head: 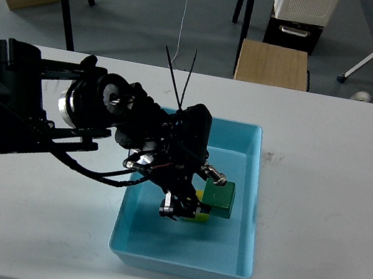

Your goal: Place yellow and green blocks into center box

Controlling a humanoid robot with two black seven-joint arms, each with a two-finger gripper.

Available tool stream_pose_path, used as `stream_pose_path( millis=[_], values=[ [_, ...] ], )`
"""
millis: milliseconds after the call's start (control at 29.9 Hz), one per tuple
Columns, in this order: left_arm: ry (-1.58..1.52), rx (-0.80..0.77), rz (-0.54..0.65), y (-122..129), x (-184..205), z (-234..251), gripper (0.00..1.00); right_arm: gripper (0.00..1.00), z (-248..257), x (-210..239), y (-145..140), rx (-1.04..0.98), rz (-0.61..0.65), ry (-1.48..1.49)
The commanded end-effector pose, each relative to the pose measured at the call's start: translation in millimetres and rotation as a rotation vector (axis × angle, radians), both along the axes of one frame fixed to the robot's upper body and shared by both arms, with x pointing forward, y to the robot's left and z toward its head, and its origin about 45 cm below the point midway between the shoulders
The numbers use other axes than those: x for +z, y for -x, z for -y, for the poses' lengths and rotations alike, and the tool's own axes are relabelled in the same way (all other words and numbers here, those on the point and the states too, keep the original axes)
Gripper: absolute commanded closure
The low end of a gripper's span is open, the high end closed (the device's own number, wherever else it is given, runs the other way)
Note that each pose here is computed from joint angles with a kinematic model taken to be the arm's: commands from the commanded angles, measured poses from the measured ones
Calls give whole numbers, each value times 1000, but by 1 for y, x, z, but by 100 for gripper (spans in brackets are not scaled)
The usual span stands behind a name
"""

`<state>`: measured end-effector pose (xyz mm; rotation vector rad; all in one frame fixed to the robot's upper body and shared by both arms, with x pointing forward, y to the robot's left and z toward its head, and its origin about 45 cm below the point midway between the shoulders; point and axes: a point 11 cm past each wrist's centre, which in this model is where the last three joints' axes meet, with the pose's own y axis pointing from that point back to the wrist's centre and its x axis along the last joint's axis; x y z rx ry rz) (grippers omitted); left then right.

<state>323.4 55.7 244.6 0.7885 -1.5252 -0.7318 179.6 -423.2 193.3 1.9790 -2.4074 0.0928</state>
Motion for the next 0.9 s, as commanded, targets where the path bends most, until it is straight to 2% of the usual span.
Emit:
stream_pose_path(
  millis=[0, 234, 334, 501, 735, 869],
  values=[
    [-8, 32, -16, -7, -12, 2, 73, 1, -2, 0, -2, 5, 5, -4],
    [-32, 49, -28, -9, -24, -1, 59, 1, -2, 1, -4, 8, 10, -4],
    [-30, 50, -29, -9, -24, -1, 44, 1, -3, 1, -4, 7, 10, -5],
    [-32, 51, -30, -9, -24, -2, 29, 2, -2, 1, -4, 8, 10, -4],
    [-19, 57, -20, -12, -18, -2, 2, 1, -4, 2, -4, 10, 12, -6],
    [21, 78, 32, -24, 11, -11, 0, 1, -6, 2, -5, 18, 13, -13]
  ],
)
